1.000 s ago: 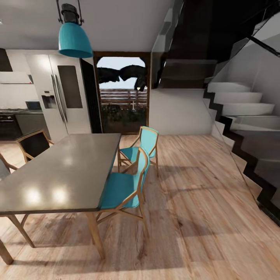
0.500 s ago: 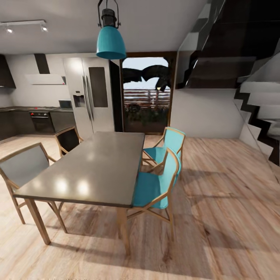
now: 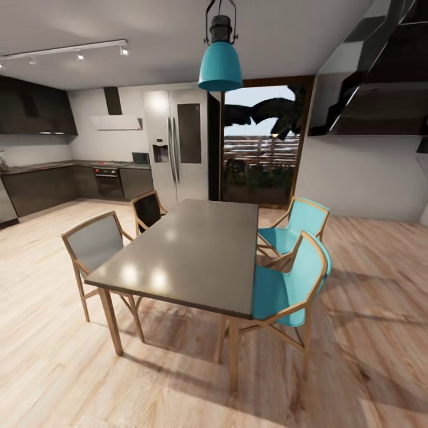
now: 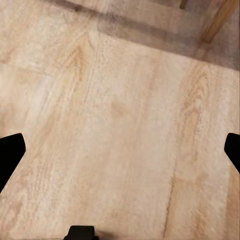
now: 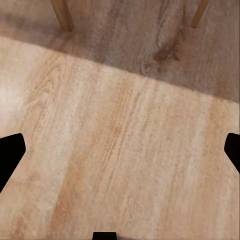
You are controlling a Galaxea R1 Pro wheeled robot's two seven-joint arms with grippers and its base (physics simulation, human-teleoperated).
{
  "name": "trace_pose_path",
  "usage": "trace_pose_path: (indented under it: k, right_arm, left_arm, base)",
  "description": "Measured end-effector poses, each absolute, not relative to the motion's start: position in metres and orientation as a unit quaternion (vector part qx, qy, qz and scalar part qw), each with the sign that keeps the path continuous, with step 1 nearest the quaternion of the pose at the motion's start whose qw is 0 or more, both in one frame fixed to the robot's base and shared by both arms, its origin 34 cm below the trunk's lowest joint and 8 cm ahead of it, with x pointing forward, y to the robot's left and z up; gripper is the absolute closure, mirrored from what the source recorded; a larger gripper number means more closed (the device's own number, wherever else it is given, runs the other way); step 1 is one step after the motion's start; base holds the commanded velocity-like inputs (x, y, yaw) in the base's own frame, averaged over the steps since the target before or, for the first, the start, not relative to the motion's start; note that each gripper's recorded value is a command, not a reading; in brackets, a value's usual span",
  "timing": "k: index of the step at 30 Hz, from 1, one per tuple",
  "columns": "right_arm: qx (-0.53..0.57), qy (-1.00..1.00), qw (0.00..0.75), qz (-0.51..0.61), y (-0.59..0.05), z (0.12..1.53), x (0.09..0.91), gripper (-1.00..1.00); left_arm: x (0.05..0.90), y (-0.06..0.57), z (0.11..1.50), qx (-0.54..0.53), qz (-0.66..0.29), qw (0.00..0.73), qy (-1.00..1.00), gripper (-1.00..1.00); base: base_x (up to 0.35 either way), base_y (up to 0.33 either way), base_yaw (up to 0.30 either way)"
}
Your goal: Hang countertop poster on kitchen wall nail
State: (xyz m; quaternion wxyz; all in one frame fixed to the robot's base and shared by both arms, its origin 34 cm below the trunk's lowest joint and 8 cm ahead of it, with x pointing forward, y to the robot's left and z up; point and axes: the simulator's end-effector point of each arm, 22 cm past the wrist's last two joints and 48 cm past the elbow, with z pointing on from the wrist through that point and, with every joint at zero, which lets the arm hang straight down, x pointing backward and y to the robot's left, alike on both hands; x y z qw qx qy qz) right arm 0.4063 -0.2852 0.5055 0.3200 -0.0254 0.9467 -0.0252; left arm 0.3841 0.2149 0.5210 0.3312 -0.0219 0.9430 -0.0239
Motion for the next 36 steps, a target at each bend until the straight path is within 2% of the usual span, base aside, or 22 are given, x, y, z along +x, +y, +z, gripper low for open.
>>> trace_pose_path:
  k: [16,36]
  right_arm:
    - [-0.025,0.947,0.32,-0.027,-0.286,0.5057,0.4065,-1.0]
    - [-0.024,0.947,0.32,-0.026,-0.284,0.5056,0.4064,-1.0]
  left_arm:
    - [0.384,0.2152,0.521,-0.022,-0.023,0.331,0.943,-1.0]
    - [0.384,0.2152,0.5211,-0.022,-0.023,0.331,0.943,-1.0]
  base:
    - [0.006,0.291,0.289]
    - [0.146,0.286,0.289]
